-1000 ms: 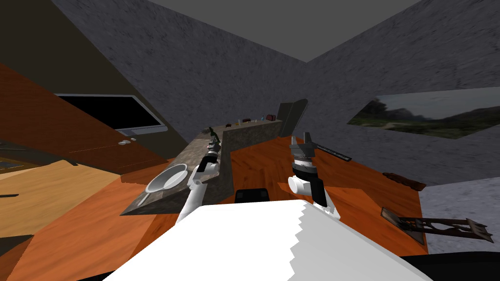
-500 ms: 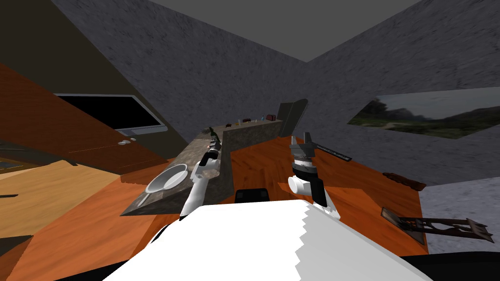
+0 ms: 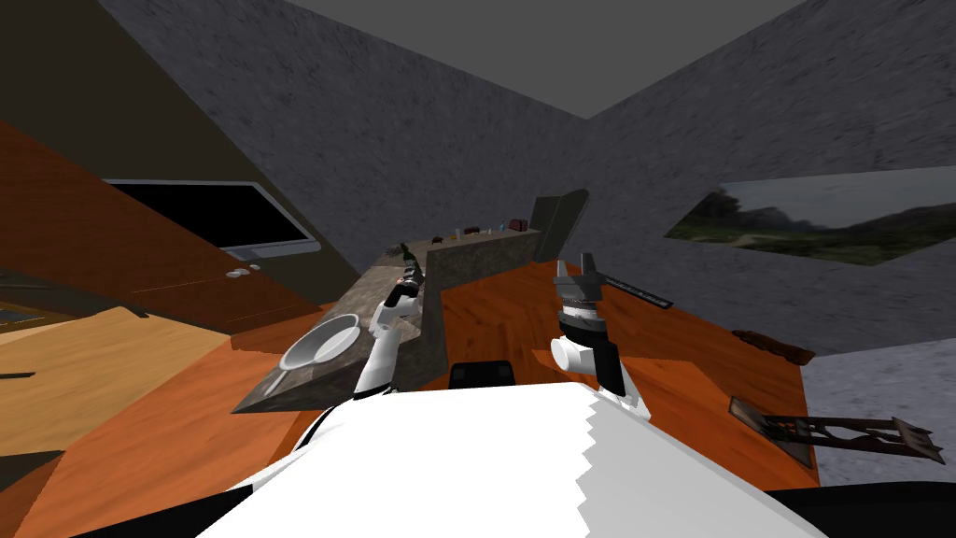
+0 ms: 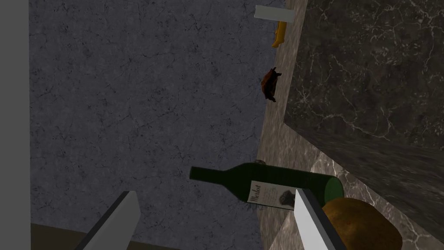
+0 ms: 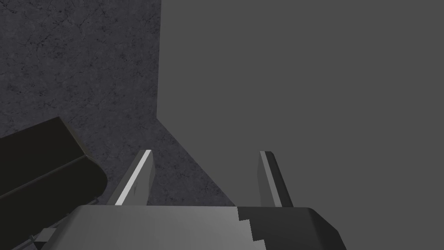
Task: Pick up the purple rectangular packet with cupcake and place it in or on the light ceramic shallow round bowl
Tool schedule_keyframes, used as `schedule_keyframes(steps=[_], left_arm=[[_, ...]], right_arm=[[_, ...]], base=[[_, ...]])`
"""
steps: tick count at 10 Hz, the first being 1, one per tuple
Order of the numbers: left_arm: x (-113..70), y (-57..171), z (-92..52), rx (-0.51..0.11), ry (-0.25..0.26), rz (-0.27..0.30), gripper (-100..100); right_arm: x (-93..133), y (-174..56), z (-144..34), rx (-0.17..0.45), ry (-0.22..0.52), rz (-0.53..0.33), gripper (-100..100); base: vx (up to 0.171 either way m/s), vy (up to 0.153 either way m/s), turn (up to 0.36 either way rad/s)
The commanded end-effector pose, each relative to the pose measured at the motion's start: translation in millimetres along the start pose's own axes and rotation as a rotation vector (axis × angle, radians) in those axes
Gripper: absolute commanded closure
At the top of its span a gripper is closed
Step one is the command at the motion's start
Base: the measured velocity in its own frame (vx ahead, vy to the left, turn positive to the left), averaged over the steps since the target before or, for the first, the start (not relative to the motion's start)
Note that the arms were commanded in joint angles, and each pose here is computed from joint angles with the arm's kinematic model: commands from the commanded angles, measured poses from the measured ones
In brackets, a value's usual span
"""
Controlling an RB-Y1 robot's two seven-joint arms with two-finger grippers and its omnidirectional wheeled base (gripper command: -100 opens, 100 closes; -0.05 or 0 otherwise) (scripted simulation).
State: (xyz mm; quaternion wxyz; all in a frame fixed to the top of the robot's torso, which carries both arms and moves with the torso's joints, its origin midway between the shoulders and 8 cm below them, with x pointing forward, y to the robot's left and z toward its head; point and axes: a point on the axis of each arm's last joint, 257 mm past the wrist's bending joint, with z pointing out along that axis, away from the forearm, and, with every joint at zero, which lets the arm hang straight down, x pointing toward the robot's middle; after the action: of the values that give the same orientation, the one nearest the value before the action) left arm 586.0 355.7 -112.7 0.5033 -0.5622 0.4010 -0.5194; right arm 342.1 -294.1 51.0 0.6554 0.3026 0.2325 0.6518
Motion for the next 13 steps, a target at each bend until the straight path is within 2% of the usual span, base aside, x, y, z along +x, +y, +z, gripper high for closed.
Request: schedule_keyframes(steps=[1,2,4,5,7,9,10,13], left_arm=[[-1.4,6.8,3.6,-0.037,-0.01,-0.005,-100],[-6.3,10.8,13.9,-0.066,-0.029,-0.027,-100],[-5.5,17.4,16.6,-0.1,-0.035,-0.03,-100],[-9.4,22.4,26.1,-0.135,-0.054,-0.053,-100],[-11.6,29.7,35.6,-0.185,-0.074,-0.077,-100],[-9.8,39.7,38.1,-0.232,-0.082,-0.081,-100],[-9.9,41.5,46.1,-0.263,-0.096,-0.104,-100],[-7.0,59.2,54.4,-0.357,-0.119,-0.131,-100]], right_arm=[[0.0,0.0,0.0,0.0,0.0,0.0,0],[0.0,0.0,0.0,0.0,0.0,0.0,0],[0.0,0.0,0.0,0.0,0.0,0.0,0],[0.0,0.0,0.0,0.0,0.0,0.0,0],[0.0,0.0,0.0,0.0,0.0,0.0,0],[0.0,0.0,0.0,0.0,0.0,0.0,0],[0.0,0.0,0.0,0.0,0.0,0.0,0],[0.0,0.0,0.0,0.0,0.0,0.0,0]], base=[[0.0,0.005,-0.001],[-0.004,0.011,0.004],[-0.002,0.006,-0.001],[-0.007,0.012,0.005],[-0.008,0.017,0.001],[-0.007,0.013,-0.001],[-0.012,0.018,0.008],[-0.011,0.022,0.003]])
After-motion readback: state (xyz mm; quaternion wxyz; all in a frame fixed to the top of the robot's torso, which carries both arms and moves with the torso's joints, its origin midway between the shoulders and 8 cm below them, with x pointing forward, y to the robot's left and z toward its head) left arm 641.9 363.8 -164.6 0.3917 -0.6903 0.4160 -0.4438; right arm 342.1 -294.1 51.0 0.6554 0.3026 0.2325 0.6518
